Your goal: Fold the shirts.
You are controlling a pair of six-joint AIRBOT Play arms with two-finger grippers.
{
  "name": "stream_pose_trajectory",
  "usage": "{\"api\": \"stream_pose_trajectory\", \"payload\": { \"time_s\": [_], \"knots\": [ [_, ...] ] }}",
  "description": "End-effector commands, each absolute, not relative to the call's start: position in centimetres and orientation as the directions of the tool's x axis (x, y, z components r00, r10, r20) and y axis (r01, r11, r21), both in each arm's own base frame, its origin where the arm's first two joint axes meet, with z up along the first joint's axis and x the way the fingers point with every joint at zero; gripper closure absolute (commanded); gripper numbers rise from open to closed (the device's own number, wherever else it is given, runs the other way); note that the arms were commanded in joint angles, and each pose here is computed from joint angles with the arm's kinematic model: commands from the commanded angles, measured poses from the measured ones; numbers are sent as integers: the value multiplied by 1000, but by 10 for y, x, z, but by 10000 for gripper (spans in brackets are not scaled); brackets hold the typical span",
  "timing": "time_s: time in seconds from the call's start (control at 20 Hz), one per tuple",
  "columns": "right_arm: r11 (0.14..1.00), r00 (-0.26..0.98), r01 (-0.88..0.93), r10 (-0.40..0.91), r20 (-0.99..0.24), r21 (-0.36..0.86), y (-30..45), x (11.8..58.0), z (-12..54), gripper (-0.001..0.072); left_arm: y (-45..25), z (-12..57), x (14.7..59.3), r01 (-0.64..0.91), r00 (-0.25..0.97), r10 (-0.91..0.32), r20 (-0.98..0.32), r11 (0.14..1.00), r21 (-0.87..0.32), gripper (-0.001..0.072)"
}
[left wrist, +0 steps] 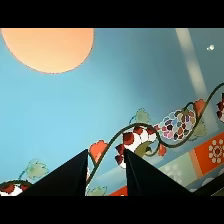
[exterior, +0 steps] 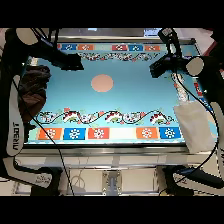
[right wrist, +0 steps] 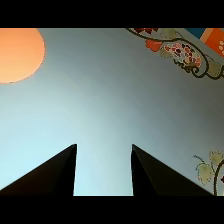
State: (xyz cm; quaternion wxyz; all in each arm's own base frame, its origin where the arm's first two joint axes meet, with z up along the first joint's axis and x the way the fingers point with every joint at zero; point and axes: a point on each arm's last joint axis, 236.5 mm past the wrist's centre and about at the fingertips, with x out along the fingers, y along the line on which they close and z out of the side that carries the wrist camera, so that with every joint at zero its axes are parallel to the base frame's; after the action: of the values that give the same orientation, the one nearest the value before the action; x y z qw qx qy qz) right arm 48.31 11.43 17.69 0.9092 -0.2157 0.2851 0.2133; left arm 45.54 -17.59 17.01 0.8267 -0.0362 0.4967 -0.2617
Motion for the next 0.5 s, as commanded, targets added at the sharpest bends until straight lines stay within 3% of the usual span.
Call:
{"api": "stream_pose_trajectory", "payload": {
  "time_s": [0.0, 0.1, 0.2, 0.25, 0.3, 0.35, 0.4, 0.45],
  "knots": [
    [815, 746, -512, 266, -610, -271, 115, 483, 177, 331, -173, 165, 448, 397, 339, -457, -822, 862, -315, 423],
    [815, 746, -512, 266, -610, -271, 115, 483, 177, 331, -167, 163, 451, 395, 351, -431, -831, 873, -286, 423],
    [815, 746, -512, 266, -610, -271, 115, 483, 177, 331, -130, 153, 461, 384, 392, -276, -877, 916, -117, 422],
    [815, 747, -512, 266, -610, -271, 115, 483, 177, 331, -86, 147, 469, 303, 428, -88, -899, 951, 51, 406],
    [815, 746, -512, 266, -610, -271, 115, 483, 177, 331, -32, 152, 476, 172, 457, 139, -879, 956, 240, 335],
    [815, 747, -512, 266, -610, -271, 115, 483, 177, 331, 27, 170, 479, 13, 465, 374, -802, 903, 429, 254],
    [815, 747, -512, 266, -610, -271, 115, 483, 177, 331, 73, 191, 475, -131, 445, 539, -715, 829, 543, 256],
    [815, 746, -512, 266, -610, -271, 115, 483, 177, 331, 111, 205, 468, -265, 408, 636, -655, 769, 581, 256]
  ]
}}
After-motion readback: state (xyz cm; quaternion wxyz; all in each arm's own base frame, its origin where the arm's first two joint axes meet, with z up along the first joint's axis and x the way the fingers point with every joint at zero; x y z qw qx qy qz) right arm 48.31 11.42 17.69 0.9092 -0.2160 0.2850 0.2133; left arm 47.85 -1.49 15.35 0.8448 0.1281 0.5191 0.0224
